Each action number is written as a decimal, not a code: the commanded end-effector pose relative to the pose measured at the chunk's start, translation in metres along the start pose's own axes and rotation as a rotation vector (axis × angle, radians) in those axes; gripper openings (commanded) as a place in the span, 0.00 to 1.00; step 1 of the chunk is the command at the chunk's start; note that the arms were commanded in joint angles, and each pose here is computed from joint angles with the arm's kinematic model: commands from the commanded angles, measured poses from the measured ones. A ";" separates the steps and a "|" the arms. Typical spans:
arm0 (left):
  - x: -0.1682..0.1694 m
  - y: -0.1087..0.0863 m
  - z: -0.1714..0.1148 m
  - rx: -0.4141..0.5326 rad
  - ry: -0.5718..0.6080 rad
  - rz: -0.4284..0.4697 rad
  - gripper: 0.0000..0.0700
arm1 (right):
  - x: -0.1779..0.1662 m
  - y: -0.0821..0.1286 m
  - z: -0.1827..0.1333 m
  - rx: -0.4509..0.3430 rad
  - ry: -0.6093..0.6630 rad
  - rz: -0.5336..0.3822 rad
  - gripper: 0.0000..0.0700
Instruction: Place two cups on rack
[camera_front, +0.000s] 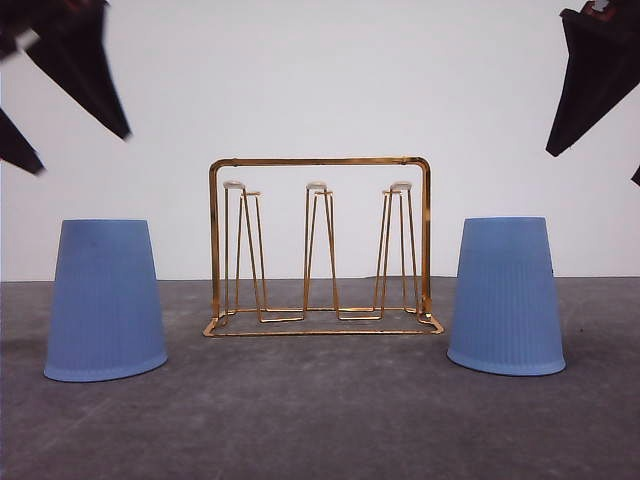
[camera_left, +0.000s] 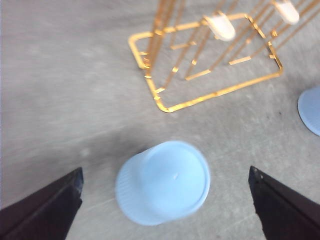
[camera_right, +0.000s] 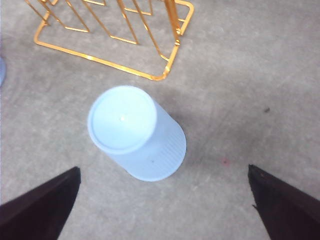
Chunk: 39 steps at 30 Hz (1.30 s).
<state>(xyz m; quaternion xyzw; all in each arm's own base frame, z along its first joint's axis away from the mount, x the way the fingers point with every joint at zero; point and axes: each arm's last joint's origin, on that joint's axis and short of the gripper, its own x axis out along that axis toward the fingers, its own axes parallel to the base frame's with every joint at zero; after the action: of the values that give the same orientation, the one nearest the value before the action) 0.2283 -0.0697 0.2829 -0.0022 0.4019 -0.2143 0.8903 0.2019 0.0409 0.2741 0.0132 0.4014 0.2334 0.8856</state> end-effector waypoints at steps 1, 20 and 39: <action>0.009 -0.001 0.006 -0.005 0.010 0.011 0.92 | -0.001 0.001 0.005 -0.014 -0.020 0.004 1.00; 0.088 -0.008 -0.005 -0.006 0.207 -0.016 0.51 | -0.001 0.001 0.006 -0.015 -0.022 0.004 1.00; -0.011 -0.063 0.112 0.145 -0.057 -0.095 0.50 | -0.001 0.001 0.006 -0.015 -0.022 0.003 1.00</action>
<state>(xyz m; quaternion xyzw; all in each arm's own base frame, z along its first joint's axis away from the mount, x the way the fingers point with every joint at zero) 0.2771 -0.1385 0.3697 0.0297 0.3756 -0.2781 0.8836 0.2021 0.0414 0.2743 0.0126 0.3999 0.2345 0.8860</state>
